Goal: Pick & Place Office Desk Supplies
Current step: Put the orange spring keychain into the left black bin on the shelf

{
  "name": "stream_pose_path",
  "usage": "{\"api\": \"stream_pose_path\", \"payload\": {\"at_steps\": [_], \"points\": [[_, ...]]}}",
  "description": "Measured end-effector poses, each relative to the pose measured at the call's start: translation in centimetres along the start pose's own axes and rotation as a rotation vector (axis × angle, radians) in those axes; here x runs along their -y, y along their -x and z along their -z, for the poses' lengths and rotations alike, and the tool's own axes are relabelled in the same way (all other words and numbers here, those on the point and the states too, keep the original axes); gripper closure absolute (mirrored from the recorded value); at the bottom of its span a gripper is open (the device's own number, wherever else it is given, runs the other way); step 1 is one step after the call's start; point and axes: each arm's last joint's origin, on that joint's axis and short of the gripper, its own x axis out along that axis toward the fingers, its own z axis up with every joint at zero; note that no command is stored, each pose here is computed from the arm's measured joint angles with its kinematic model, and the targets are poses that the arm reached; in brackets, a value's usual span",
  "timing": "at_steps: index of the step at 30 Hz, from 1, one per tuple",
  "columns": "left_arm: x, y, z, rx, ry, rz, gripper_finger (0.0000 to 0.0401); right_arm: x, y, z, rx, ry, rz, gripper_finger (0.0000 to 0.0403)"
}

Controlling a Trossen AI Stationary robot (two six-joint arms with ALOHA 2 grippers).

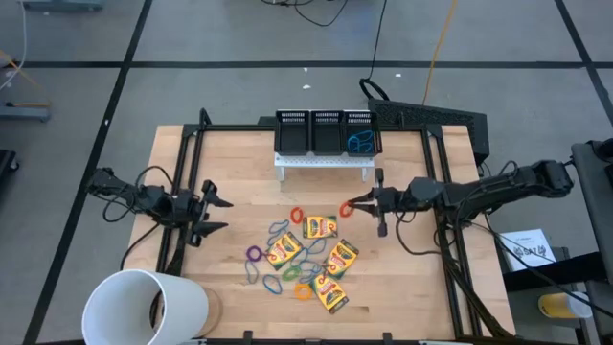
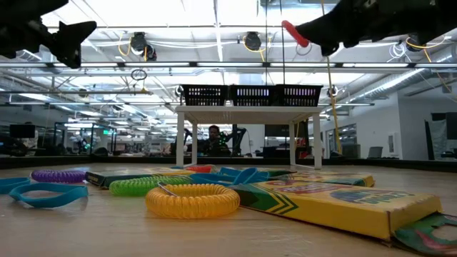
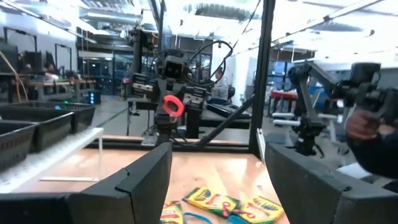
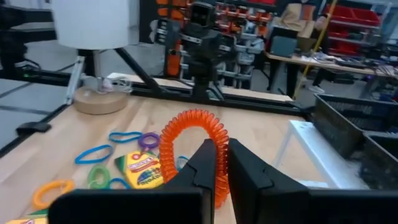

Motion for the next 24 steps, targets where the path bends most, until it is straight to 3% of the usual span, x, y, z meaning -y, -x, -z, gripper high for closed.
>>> {"api": "stream_pose_path", "payload": {"at_steps": [10,16,24], "points": [[-0.6,0.0,-0.5,0.056,0.063,-0.228,0.0132,1.2,-0.1,0.1,-0.003,-0.001,0.053,0.039],[-0.5,-0.6,-0.8,0.092,0.063,-0.246,0.0132,1.5,-0.6,0.8,-0.035,-0.003,0.07,0.039],[-1.0,-2.3,0.1,0.023,0.011,-0.372,0.0132,1.5,-1.1,0.9,-0.022,0.0,0.073,0.039]]}}
